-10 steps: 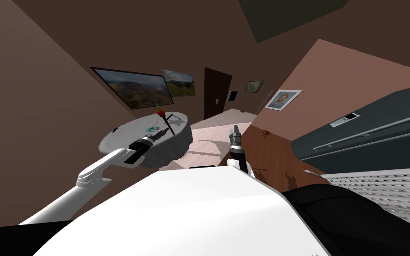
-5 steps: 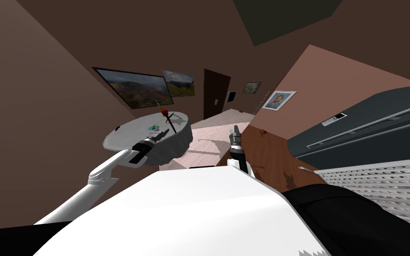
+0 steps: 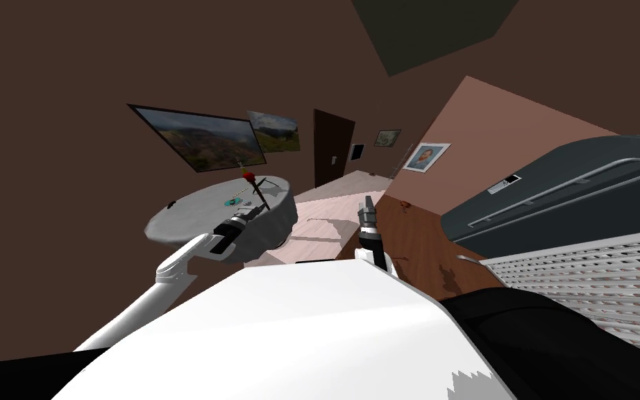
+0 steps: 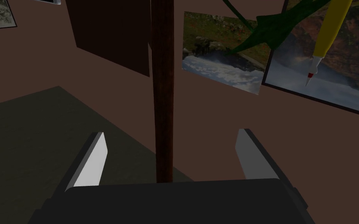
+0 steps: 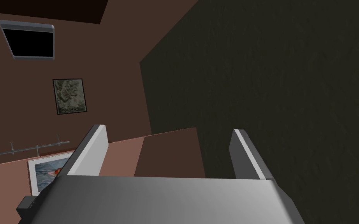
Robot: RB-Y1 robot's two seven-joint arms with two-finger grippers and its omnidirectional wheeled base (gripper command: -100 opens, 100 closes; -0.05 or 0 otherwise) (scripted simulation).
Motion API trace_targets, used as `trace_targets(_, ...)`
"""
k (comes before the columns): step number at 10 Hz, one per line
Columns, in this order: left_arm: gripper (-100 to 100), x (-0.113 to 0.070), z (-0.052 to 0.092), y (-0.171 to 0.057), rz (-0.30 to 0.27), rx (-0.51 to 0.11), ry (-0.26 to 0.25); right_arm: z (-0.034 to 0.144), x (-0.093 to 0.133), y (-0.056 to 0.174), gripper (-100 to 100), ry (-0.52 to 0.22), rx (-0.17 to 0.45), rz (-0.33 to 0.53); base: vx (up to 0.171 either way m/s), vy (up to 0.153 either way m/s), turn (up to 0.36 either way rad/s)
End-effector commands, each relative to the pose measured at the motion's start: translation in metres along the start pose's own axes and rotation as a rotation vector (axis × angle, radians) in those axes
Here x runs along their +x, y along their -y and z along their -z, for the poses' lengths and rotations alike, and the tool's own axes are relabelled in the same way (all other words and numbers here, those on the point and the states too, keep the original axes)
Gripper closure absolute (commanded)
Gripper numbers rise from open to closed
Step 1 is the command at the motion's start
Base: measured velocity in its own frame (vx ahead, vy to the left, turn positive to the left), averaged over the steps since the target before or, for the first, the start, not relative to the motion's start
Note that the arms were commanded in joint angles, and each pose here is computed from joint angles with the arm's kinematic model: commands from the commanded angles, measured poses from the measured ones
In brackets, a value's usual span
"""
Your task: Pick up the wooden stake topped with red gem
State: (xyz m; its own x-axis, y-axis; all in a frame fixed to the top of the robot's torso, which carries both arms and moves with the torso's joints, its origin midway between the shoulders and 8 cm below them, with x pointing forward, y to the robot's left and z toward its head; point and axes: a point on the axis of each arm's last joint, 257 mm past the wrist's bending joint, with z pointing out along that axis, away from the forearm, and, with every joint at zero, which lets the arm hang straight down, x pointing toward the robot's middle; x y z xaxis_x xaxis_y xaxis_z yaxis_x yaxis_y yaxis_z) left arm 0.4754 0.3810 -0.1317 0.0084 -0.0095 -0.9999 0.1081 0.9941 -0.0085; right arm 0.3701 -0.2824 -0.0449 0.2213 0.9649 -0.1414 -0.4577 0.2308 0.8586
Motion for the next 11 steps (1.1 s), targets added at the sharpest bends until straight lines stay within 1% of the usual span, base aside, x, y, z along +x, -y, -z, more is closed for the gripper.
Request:
trace_targets(1,0,0.0,0.0,0.0,0.0,0.0,0.0,0.0,0.0,0.0,0,0.0,0.0,0.0,0.0,0.0,0.0)
trace_targets(2,-100,0.0,0.0,0.0,0.0,0.0,0.0,0.0,0.0,0.0,0,0.0,0.0,0.0,0.0,0.0,0.0)
trace_targets(3,100,0.0,0.0,0.0,0.0,0.0,0.0,0.0,0.0,0.0,0,0.0,0.0,0.0,0.0,0.0,0.0)
trace_targets(7,100,0.0,0.0,0.0,0.0,0.0,0.0,0.0,0.0,0.0,0,0.0,0.0,0.0,0.0,0.0,0.0)
trace_targets(8,0,0.0,0.0,0.0,0.0,0.0,0.0,0.0,0.0,0.0,0,0.0,0.0,0.0,0.0,0.0,0.0)
trace_targets(9,-100,-0.007,0.002,-0.003,0.001,-0.003,-0.003,0.0,0.0,0.0,0,0.0,0.0,0.0,-0.035,0.002,0.077)
trace_targets(11,-100,-0.014,0.004,-0.007,0.004,-0.007,-0.006,0.0,0.0,0.0,0,0.0,0.0,0.0,-0.048,0.014,0.056)
